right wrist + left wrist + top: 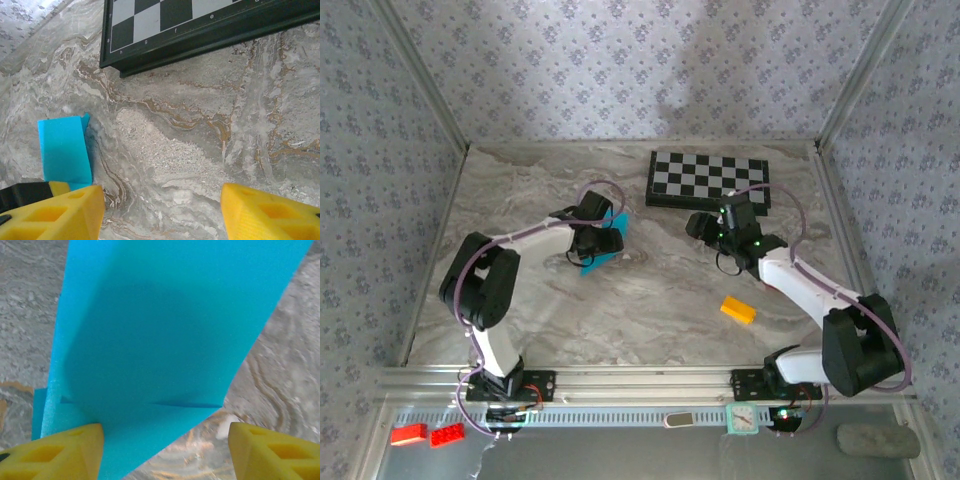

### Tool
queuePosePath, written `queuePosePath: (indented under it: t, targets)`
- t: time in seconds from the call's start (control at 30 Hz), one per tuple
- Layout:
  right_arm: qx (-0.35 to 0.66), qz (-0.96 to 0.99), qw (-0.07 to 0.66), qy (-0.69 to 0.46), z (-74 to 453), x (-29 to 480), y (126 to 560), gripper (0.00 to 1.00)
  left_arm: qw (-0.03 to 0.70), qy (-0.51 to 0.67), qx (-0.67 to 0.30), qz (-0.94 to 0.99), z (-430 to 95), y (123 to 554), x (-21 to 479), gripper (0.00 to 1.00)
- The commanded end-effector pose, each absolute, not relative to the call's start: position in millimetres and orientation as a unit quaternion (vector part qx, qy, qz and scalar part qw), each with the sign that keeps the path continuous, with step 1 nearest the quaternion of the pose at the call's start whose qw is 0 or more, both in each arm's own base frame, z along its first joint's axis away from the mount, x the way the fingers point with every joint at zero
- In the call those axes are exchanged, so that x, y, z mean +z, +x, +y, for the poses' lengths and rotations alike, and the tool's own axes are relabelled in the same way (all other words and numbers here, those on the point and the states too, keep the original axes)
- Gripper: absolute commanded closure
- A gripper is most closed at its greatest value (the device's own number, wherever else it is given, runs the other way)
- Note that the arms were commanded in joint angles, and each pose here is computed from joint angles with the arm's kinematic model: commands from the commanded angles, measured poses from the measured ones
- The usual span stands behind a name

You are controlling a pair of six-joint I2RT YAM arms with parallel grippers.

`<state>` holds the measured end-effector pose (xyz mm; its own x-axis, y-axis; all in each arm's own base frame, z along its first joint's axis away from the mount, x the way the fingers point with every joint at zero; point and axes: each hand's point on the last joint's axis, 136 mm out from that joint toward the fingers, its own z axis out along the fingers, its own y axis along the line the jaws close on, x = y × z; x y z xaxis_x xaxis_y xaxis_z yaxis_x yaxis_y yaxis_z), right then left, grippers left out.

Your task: Fold a paper plane with a square sheet of paper (pick it up from the middle)

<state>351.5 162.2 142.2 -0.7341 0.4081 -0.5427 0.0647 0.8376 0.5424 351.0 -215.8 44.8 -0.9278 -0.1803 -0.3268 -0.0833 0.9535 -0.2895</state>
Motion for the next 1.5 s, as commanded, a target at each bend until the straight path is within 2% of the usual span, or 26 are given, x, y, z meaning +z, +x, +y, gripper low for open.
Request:
queuePosePath:
  t: [0.0,0.13,0.3,0.5,0.77,1.03,1.23,1.47]
  targets:
    - [0.268,0.891,0.342,0.128,173,152,357,0.35,0.178,-0.078,-0.142,0.971,-214,359,39,0.33]
    - [0.272,0.896,0.330,0.120,182,147,357,0.35,0.167,-0.077,-0.137,0.973,-212,357,27,0.33]
    - [0.278,0.901,0.312,0.113,194,139,358,0.35,0.139,-0.054,-0.179,0.972,-226,344,19,0.37]
    - [0.287,0.908,0.283,0.119,209,123,355,0.37,0.106,-0.013,-0.269,0.957,-255,317,20,0.42]
    - [0.272,0.920,0.238,0.154,223,98,335,0.42,0.081,0.039,-0.285,0.954,-286,276,26,0.49]
    - [0.313,0.909,0.173,0.216,244,67,316,0.48,0.092,-0.017,-0.327,0.940,-293,276,39,0.59]
    - [0.329,0.910,0.148,0.203,261,59,311,0.51,0.127,-0.030,-0.335,0.933,-293,287,59,0.62]
    - [0.336,0.915,0.122,0.188,275,50,306,0.51,0.129,-0.043,-0.307,0.942,-284,288,46,0.65]
